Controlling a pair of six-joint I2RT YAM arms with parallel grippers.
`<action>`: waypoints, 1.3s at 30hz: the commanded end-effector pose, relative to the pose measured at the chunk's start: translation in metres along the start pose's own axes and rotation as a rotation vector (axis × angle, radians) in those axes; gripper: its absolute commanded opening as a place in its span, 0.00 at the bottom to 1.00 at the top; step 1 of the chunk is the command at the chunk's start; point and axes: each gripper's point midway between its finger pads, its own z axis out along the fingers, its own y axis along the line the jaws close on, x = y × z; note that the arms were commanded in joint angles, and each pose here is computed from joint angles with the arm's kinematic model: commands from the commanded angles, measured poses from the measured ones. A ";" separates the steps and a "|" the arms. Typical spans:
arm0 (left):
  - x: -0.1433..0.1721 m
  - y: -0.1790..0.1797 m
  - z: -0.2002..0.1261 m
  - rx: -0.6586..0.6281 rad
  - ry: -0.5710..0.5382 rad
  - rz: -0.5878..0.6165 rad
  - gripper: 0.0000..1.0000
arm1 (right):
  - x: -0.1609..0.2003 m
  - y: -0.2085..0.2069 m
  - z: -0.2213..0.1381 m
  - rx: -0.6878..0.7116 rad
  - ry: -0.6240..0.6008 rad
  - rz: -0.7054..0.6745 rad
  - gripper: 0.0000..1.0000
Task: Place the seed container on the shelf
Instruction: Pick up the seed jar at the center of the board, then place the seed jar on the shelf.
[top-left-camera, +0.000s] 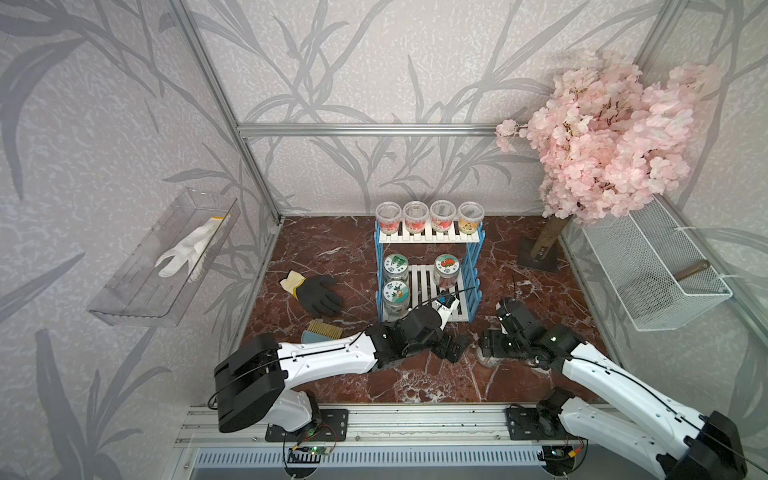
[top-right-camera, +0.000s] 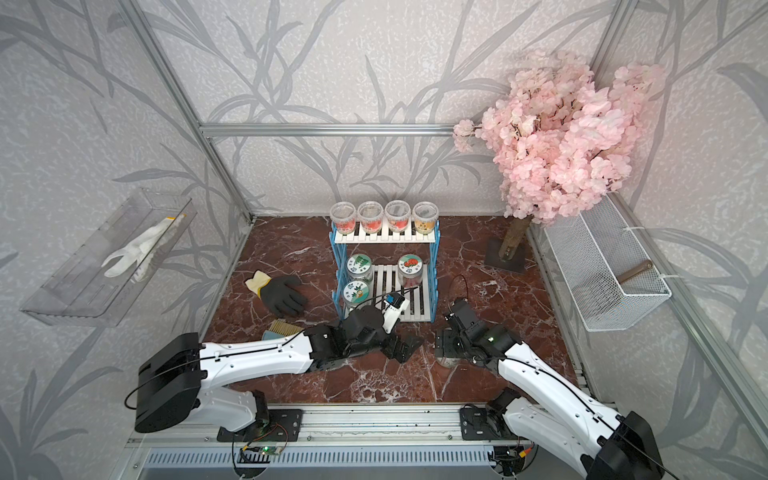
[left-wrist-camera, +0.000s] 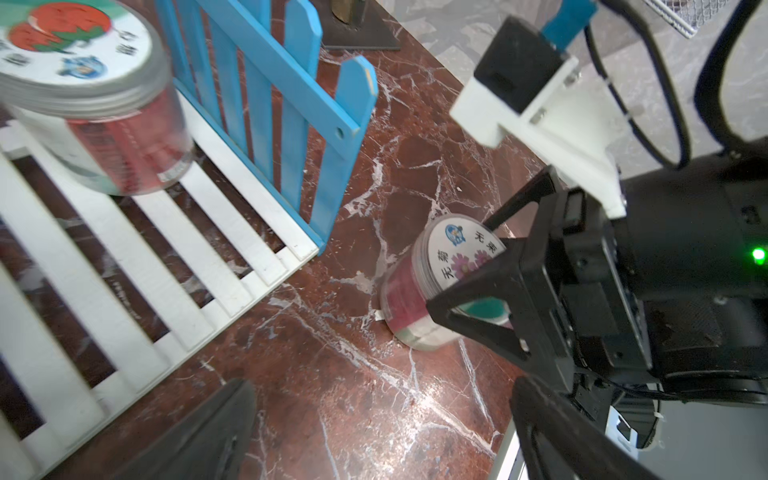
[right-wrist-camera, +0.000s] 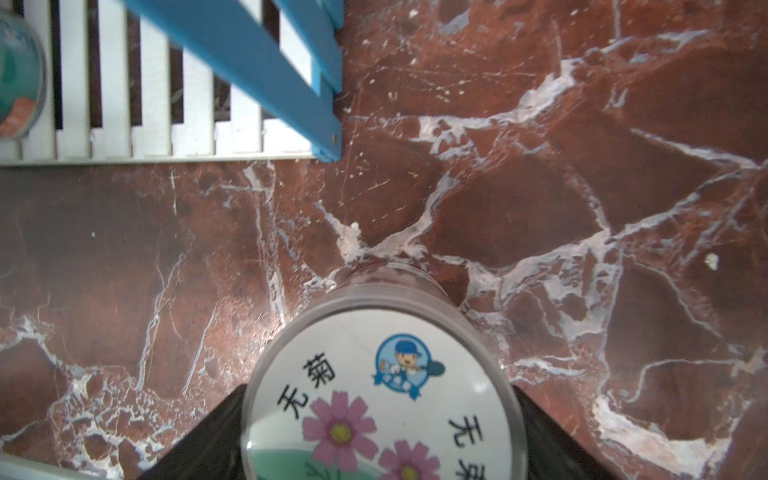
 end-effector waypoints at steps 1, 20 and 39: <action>-0.007 0.021 -0.018 -0.102 -0.076 -0.018 1.00 | -0.006 0.012 -0.009 0.006 -0.046 -0.020 0.86; 0.023 0.096 -0.101 -0.355 -0.239 -0.092 1.00 | -0.023 0.135 -0.015 -0.064 -0.150 -0.280 0.86; 0.025 0.097 -0.104 -0.194 -0.224 -0.162 1.00 | -0.087 0.166 0.018 0.015 -0.201 -0.224 0.86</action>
